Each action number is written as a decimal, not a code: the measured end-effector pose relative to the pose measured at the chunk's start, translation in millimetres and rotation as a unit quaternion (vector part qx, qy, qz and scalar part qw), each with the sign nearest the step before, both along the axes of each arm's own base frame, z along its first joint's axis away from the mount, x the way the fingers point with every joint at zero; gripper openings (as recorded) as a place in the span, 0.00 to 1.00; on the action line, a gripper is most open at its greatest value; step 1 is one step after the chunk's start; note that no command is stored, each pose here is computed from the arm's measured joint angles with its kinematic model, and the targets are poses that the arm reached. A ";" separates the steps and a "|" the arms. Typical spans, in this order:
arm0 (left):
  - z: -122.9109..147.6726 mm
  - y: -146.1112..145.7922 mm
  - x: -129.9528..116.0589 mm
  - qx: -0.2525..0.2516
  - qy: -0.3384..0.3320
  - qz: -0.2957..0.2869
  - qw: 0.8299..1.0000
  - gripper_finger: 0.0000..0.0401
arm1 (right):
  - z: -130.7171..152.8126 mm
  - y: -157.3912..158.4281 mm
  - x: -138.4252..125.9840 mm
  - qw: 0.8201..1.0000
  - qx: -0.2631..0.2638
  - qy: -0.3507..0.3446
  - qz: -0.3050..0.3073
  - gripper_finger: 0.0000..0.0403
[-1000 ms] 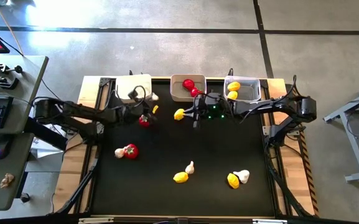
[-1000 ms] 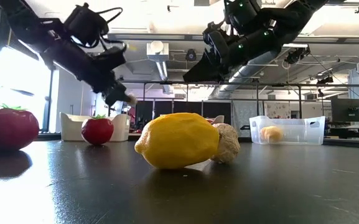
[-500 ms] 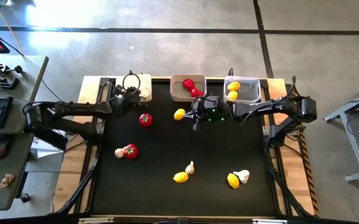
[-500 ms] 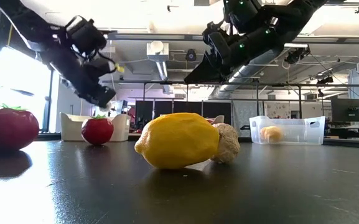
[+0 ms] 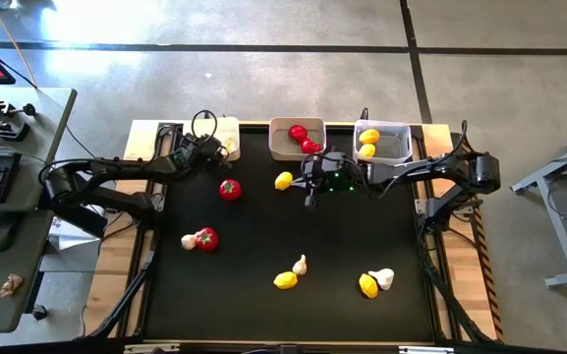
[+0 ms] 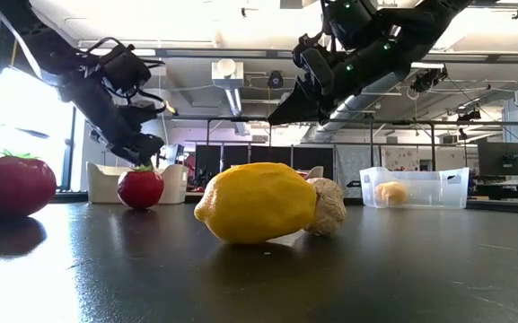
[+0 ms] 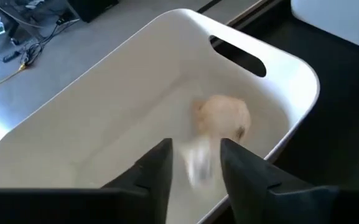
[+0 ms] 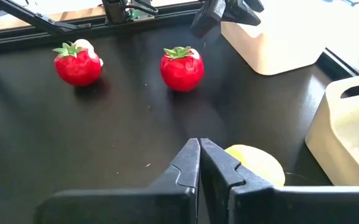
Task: Sort produce into baskets
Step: Put the top garlic into the white bin, then put the bottom middle lemon into the transparent bin
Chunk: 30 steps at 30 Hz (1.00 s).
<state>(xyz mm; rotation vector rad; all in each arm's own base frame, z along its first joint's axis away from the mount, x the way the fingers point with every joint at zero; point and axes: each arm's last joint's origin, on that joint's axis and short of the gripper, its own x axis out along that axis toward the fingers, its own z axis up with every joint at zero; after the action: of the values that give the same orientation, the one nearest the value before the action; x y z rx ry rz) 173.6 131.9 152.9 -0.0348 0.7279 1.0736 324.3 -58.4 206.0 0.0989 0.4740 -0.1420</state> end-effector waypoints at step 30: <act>9.4 -65.1 34.0 0.077 -0.180 -0.400 0.896 0.42 | -2.0 79.9 3.7 0.995 -0.025 0.012 0.097 0.09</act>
<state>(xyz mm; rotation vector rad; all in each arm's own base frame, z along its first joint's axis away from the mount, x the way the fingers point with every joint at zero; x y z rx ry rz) 207.6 66.8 162.3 0.1848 0.2580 0.3073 328.0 21.4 203.9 0.0024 0.5015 0.0347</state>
